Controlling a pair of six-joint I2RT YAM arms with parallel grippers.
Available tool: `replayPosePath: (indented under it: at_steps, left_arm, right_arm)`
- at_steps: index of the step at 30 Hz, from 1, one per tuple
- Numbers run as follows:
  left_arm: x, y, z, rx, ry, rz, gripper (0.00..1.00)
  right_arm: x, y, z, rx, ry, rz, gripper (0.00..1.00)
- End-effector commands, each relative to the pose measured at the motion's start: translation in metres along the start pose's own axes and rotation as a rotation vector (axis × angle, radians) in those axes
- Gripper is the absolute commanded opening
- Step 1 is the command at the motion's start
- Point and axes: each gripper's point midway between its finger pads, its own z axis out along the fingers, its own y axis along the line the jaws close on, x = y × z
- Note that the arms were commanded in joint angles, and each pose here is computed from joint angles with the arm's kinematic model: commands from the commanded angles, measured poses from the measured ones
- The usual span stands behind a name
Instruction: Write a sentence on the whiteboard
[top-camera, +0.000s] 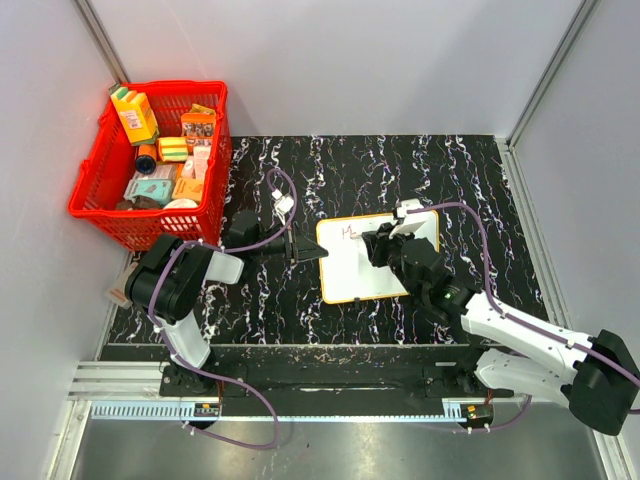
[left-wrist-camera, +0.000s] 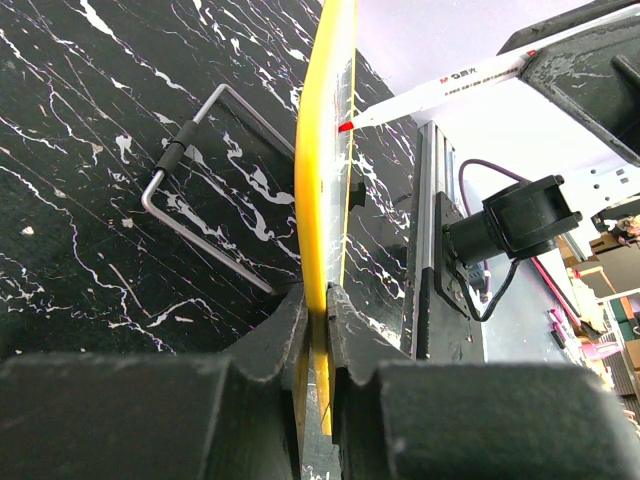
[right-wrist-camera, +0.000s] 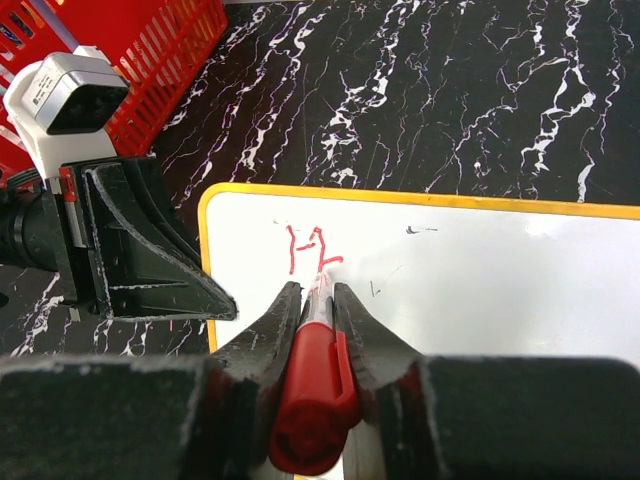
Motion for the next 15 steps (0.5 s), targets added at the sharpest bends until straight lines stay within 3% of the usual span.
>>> replayPosePath:
  at_steps: [1, 15]
  left_arm:
    - [-0.01, -0.009, 0.002, 0.05, -0.027, 0.119, 0.0]
    - [-0.01, -0.01, 0.002, 0.051, -0.028, 0.121, 0.0]
  right_arm:
    - [-0.012, -0.011, -0.001, 0.054, -0.041, 0.018, 0.0]
    - [-0.028, -0.013, -0.001, 0.07, -0.089, 0.042, 0.0]
